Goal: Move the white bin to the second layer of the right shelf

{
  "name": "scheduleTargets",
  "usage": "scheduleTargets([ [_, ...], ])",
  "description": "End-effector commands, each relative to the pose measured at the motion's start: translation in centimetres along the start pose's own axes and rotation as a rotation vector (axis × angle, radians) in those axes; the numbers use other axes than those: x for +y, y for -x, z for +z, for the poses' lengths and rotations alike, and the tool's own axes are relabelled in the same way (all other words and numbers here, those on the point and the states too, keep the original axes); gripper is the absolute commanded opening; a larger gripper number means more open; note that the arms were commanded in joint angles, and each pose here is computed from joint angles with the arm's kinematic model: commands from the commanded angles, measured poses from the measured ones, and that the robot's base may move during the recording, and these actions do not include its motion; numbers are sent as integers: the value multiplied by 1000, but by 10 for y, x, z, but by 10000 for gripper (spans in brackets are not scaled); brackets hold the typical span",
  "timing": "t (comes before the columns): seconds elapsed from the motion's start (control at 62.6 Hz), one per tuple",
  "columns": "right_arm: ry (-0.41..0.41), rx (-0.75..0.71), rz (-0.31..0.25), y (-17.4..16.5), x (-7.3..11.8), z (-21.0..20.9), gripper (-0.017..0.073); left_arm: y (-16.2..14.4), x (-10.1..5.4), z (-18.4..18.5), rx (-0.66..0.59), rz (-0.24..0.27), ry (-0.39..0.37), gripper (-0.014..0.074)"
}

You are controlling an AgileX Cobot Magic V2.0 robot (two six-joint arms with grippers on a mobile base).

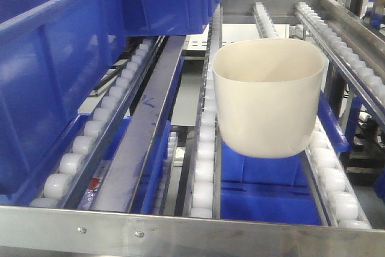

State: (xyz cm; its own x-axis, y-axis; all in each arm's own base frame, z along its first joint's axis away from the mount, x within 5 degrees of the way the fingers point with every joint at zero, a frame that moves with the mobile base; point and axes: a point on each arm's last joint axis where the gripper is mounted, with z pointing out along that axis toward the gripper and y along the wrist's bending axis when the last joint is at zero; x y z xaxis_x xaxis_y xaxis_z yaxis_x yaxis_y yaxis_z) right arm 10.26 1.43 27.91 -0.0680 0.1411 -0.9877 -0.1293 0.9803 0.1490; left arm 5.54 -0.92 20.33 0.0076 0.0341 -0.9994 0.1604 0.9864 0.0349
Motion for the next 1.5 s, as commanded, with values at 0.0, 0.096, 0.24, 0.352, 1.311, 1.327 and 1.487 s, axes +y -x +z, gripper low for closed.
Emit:
scheduleTargets([
  [0.0, -16, -110, -24, 10, -1, -10, 52, -4, 0, 0, -62, -9, 4, 85],
  [0.096, -62, -131, -25, -7, -8, -21, 52, -4, 0, 0, -62, -9, 4, 85],
  [0.24, -115, -160, -27, -38, -15, -35, 52, -4, 0, 0, -62, -9, 4, 85],
  [0.352, -127, -176, -29, -59, -18, -41, 52, -4, 0, 0, -62, -9, 4, 85],
  [1.311, -132, -167, -28, -70, -19, -47, 52, -4, 0, 0, -62, -9, 4, 85],
  [1.327, -132, -167, -28, -70, -19, -47, 52, -4, 0, 0, -62, -9, 4, 85],
  [1.487, -132, -167, -28, -70, -19, -47, 52, -4, 0, 0, -62, -9, 4, 85],
])
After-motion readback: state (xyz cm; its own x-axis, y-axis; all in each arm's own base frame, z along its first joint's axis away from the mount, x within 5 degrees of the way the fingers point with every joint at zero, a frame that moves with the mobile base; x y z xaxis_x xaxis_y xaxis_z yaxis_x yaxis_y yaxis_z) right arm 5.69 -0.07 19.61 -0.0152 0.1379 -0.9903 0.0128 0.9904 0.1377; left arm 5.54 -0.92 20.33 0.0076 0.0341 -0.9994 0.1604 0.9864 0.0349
